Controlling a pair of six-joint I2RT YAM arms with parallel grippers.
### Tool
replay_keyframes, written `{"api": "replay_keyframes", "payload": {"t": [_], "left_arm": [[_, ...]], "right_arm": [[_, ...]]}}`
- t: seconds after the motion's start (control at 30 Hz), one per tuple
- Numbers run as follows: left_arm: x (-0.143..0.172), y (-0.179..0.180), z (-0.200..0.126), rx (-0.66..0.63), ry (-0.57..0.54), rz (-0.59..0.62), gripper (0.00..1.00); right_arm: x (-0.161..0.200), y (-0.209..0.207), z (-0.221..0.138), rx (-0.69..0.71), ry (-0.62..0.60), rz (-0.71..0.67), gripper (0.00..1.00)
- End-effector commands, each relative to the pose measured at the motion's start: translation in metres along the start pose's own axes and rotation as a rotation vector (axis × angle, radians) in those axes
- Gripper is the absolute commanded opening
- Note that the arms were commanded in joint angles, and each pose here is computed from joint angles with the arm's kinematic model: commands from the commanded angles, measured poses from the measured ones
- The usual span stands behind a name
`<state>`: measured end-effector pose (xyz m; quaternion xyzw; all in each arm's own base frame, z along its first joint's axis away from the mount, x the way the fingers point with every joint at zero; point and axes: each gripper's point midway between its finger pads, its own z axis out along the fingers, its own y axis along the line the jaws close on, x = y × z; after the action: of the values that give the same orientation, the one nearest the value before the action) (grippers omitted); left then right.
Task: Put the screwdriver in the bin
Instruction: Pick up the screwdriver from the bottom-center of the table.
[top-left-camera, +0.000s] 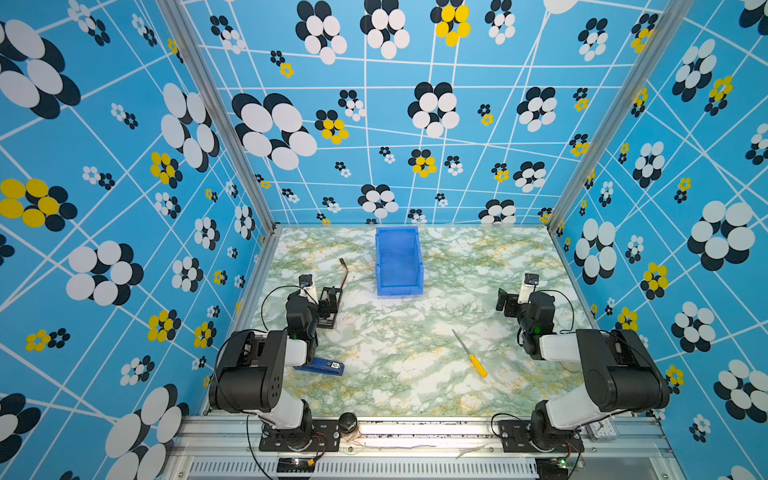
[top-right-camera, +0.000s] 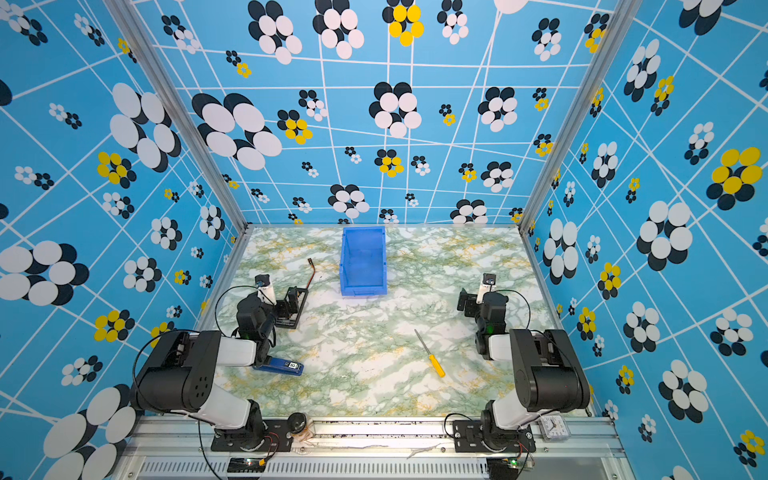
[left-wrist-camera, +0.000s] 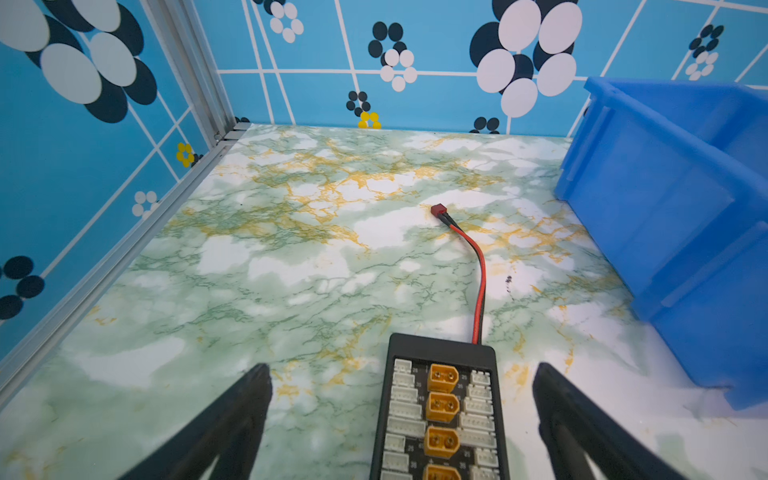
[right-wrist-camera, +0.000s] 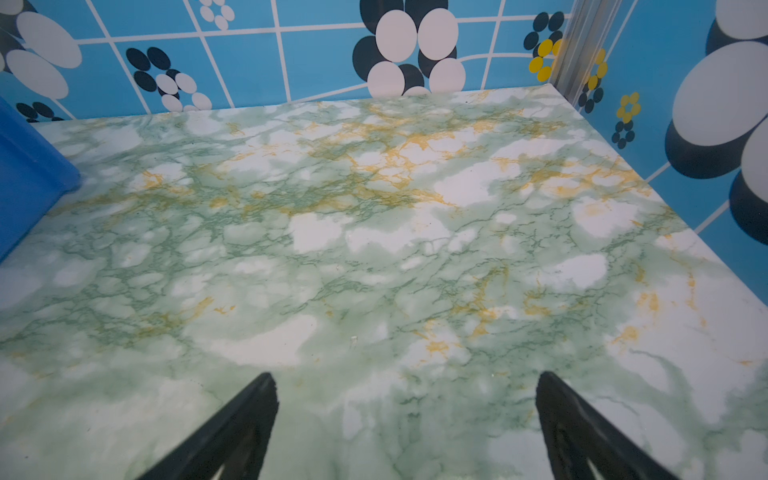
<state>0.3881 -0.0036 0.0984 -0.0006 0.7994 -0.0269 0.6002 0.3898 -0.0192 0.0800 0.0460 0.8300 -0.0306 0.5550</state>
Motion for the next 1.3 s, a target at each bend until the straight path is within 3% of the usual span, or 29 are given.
{"api": "replay_keyframes", "payload": {"t": [0.0,0.63,0.97,1.1,1.27], "left_arm": [[-0.001,-0.01,0.005,0.049,0.014,0.029,0.99],[-0.008,-0.021,-0.004,0.105,-0.029,0.06,0.99],[-0.03,-0.036,-0.007,0.19,0.113,0.097,0.99],[-0.033,-0.039,-0.011,0.212,0.227,0.125,0.99],[-0.046,-0.036,-0.025,0.201,0.357,0.134,0.99]], "right_arm": [[-0.014,0.002,0.001,0.003,-0.043,-0.001,0.99],[-0.023,-0.006,0.001,0.05,-0.039,0.017,0.99],[-0.076,-0.002,-0.032,0.076,0.045,0.01,0.99],[-0.084,0.01,-0.06,0.062,0.18,0.09,0.99],[-0.059,0.033,-0.101,0.025,0.425,0.15,0.99]]}}
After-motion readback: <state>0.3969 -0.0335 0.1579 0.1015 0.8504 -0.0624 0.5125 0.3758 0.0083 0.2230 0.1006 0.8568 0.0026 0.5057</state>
